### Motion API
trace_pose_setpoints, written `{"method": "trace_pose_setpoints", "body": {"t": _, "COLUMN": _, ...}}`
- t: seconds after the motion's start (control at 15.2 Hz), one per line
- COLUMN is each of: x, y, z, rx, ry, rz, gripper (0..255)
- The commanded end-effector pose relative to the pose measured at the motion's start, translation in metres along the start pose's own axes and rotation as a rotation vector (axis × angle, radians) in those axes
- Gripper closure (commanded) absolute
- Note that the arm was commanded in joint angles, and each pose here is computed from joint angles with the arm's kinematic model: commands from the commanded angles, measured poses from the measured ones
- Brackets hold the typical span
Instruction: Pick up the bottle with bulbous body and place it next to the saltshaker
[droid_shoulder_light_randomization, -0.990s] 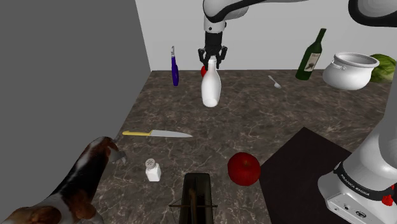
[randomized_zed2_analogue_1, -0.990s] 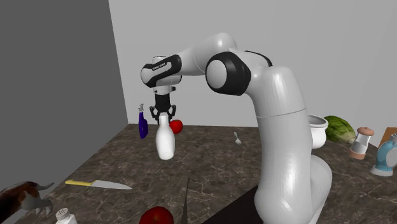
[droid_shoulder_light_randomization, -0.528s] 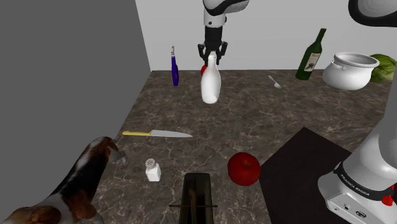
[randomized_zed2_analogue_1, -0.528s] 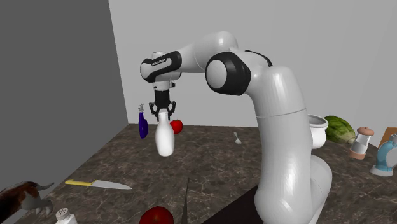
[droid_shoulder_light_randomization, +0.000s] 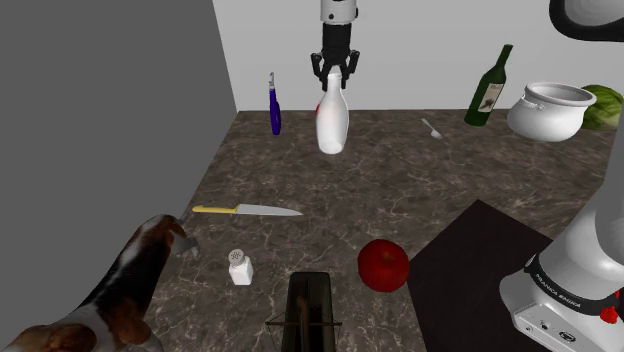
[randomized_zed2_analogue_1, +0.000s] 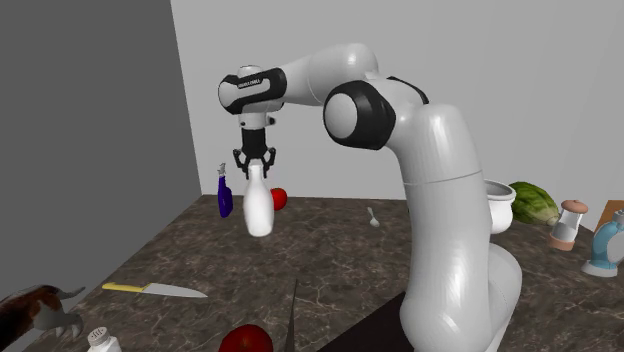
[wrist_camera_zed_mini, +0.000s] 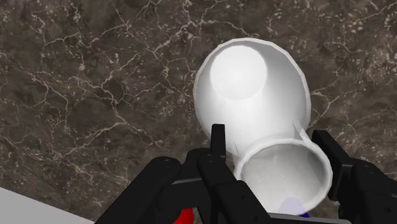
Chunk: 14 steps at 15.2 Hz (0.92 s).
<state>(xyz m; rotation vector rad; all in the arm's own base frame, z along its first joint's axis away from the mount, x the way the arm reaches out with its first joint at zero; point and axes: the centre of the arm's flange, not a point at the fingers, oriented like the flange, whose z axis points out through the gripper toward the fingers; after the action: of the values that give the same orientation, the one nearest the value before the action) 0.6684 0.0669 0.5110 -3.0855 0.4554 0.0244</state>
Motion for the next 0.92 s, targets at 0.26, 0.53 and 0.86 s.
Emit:
{"method": "trace_pose_setpoints", "body": {"t": 0.26, "x": 0.000, "y": 0.000, "z": -0.032, "rx": 0.000, "ry": 0.000, "rz": 0.000, "gripper": 255}}
{"method": "trace_pose_setpoints", "body": {"t": 0.53, "x": -0.001, "y": -0.001, "z": -0.053, "rx": 0.000, "ry": 0.000, "rz": 0.000, "gripper": 255}}
{"method": "trace_pose_setpoints", "body": {"t": 0.86, "x": -0.001, "y": -0.001, "z": -0.079, "rx": 0.000, "ry": 0.000, "rz": 0.000, "gripper": 255}}
